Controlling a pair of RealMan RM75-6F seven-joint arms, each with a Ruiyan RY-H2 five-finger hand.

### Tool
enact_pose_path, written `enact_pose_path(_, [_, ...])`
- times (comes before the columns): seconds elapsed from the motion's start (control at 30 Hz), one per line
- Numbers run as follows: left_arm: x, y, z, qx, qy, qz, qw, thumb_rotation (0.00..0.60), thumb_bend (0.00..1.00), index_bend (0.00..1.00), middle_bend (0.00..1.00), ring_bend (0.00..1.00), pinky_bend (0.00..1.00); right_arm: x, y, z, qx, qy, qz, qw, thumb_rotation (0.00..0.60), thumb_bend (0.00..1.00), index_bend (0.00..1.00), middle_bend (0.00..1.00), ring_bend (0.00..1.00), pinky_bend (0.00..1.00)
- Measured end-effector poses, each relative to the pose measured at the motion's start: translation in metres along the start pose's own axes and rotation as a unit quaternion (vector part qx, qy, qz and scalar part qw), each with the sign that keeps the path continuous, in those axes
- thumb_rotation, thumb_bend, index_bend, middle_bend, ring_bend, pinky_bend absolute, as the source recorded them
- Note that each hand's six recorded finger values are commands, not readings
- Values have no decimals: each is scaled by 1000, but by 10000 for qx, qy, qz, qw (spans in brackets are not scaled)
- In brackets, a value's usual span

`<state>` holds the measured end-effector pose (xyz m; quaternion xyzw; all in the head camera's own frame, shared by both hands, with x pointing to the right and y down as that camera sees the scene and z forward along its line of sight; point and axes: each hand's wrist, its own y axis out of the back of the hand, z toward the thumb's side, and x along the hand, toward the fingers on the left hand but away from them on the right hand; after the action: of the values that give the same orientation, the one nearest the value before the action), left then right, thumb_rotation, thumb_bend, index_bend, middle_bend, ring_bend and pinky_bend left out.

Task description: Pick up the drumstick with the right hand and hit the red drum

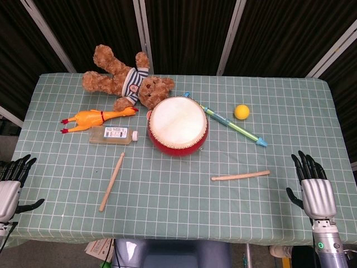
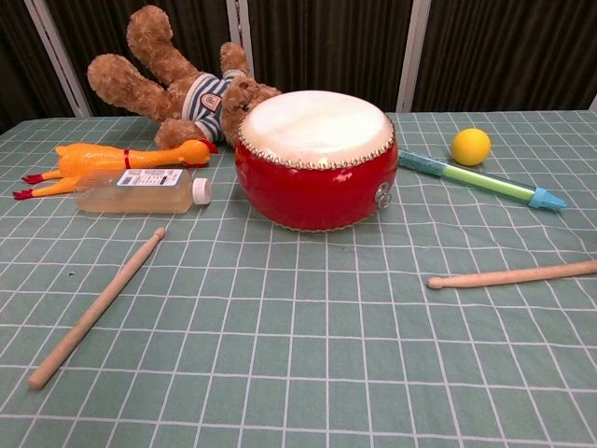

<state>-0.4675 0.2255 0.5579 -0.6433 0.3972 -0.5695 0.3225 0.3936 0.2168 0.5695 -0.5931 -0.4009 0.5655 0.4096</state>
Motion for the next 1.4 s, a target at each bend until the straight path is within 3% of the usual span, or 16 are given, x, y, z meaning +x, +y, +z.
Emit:
enact_pose_path(0.37, [1,-2,0,-21,-4,-53,10000,600,15,0,0,0,0,-11,-2,7,29,95,85,9999,600,307,0,18,67,163])
enact_pose_path(0.43, [1,-2,1,-27,-8,-68,10000,600,15,0,0,0,0,-15,-5,8,30,97,184,9998,600,307,0,55,122,210])
enact_pose_path(0.5, [1,-3,1,-32,-11,-90,10000,600,15,0,0,0,0,-19,-8,10,32,93,293,9995,600,307,6,213,297,367])
enact_pose_path(0.63, [0,-3,1,-38,-27,-106,9999,600,15,0,0,0,0,-35,-12,16,140,130,495,9986,600,308,176,741,855,780])
enact_pose_path(0.73, [0,-4,2,-48,-40,-122,9999,600,15,0,0,0,0,-48,-17,26,305,263,614,9973,600,308,301,906,985,889])
enact_pose_path(0.87, [-1,-3,2,-50,-44,-126,9999,600,15,0,0,0,0,-64,-29,39,588,391,736,9948,600,307,383,991,1000,948])
enact_pose_path(1.13, [-1,-4,2,-91,-70,-154,9998,600,15,0,0,0,0,-80,-74,47,1102,393,1078,9873,600,349,466,1000,1000,951])
enact_pose_path(1.4, [-1,-4,2,-119,-67,-190,9997,600,15,0,0,0,0,-83,-94,46,1123,338,1176,9861,600,358,481,1000,1000,951])
